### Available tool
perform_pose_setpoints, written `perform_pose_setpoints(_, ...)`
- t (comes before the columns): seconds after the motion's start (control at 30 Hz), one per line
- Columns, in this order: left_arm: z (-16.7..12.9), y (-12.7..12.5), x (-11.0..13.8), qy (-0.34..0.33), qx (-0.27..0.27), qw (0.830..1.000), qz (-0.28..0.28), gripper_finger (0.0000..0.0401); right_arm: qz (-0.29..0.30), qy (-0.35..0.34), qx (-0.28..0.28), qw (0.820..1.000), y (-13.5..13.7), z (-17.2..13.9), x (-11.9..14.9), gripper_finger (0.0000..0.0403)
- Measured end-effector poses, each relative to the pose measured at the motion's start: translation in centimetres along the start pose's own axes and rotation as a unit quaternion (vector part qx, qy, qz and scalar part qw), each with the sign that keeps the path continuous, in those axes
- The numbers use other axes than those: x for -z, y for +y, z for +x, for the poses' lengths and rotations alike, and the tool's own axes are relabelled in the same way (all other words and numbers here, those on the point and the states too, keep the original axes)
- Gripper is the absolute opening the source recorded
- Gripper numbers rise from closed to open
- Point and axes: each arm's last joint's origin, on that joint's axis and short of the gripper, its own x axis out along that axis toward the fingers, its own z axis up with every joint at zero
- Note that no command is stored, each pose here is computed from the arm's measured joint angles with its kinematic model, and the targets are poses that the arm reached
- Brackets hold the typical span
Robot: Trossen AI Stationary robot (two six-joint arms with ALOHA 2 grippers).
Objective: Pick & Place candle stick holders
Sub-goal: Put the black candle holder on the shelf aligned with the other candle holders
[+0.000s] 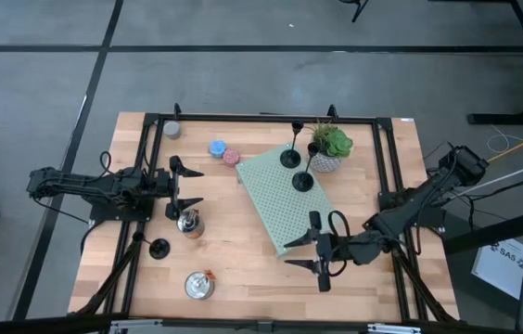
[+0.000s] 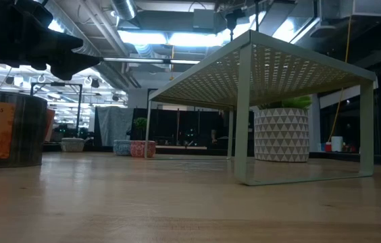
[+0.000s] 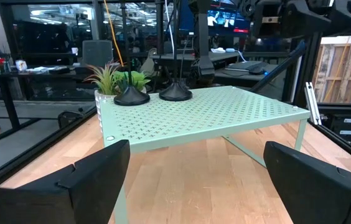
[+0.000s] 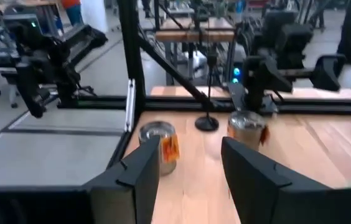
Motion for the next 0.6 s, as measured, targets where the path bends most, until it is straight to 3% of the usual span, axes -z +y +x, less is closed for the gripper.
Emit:
perform_pose_setpoints(0.33, 0.0, 0.0, 0.0, 0.0, 0.0, 1.0, 0.0, 0.0368, -0.016, -0.019, -0.088, 0.996, 0.2, 2.0, 0.8, 0.0171)
perform_pose_setpoints(0.6, 0.0, 0.0, 0.0, 0.0, 0.0, 1.0, 0.0, 0.0368, -0.029, -0.047, -0.094, 0.994, 0.3, 2.0, 0.3, 0.0171)
